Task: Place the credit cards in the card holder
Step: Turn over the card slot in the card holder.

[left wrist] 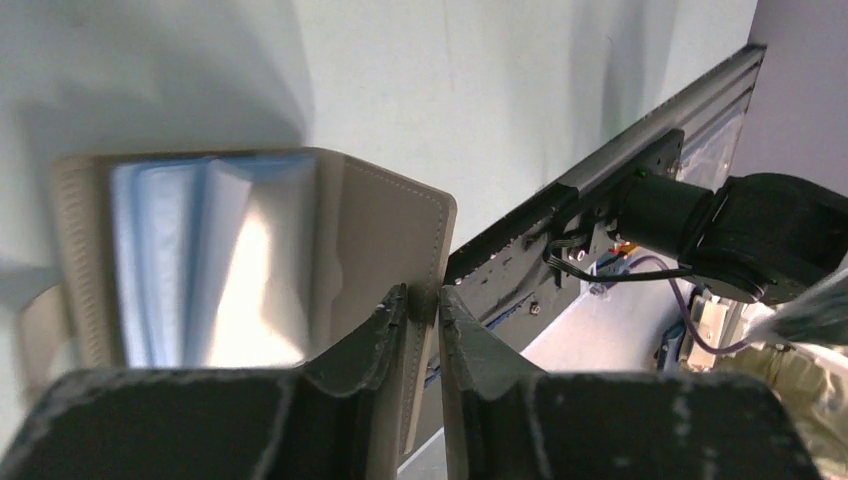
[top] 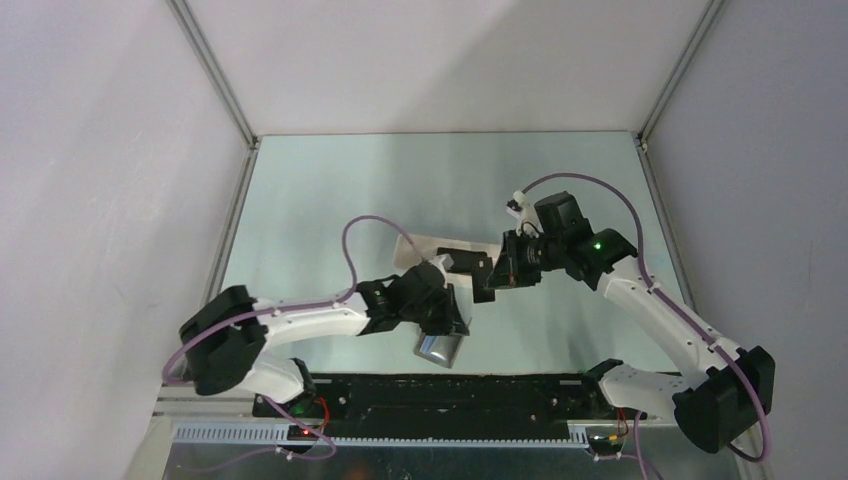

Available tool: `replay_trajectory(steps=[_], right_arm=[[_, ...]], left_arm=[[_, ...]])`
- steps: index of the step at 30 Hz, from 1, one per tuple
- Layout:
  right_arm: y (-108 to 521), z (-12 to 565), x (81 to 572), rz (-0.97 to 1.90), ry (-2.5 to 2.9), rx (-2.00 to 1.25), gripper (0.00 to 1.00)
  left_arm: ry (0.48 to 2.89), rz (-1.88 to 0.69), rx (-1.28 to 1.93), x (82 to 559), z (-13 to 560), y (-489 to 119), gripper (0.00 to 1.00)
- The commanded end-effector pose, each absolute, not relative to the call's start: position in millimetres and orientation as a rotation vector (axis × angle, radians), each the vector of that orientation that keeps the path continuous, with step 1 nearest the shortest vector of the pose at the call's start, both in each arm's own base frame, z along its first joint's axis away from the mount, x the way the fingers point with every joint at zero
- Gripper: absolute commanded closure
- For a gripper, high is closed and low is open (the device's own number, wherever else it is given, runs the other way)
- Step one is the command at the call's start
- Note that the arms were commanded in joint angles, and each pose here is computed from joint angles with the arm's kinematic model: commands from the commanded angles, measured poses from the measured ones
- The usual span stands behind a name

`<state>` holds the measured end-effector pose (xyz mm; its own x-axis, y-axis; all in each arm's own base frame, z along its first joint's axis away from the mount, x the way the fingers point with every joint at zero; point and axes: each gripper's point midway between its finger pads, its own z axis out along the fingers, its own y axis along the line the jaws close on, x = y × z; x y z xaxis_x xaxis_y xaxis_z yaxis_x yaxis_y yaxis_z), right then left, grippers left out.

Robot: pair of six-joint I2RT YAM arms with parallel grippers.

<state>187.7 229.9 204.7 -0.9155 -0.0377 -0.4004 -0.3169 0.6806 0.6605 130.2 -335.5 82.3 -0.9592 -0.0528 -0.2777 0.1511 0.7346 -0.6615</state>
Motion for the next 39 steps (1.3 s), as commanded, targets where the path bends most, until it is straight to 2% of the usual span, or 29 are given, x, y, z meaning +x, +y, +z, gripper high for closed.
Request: replay_trajectory(steps=[1,10,13,16,19,21,25,33,39], right_arm=[[223,184,180,1.024,2.607,-0.281,1.0],[204,140,169,0.766,2.751,-0.268,1.0],[206,130,164,0.747,2.769,-0.305,1.0],[217,126,158,0.777,2.776,-0.368,1.0],[227,120,152,0.79,2.794,-0.408,1.0],[231,116,149,0.797,2.804,-0.423,1.0],[233,103,145,0.781,2.837,-0.441,1.0],[225,78,134,0.644,2.933,-0.476,1.0],[219,65,132,0.556,2.985,-0.469,1.0]], left_arm=[[2.659,-1.141,0.215,120,90,-370,0.79],[2.784,-1.137,0.274,101,64,-395,0.79],[2.757,-1.155,0.292,102,71,-398,0.75],[2.727,-1.178,0.306,103,78,-399,0.65],[2.676,-1.26,0.329,102,91,-405,0.49],[2.639,-1.304,0.333,102,99,-406,0.42],[2.599,-1.336,0.331,102,112,-401,0.37],[2.578,-1.28,0.181,114,110,-363,0.4],[2.648,-1.081,0.025,128,85,-327,0.54]])
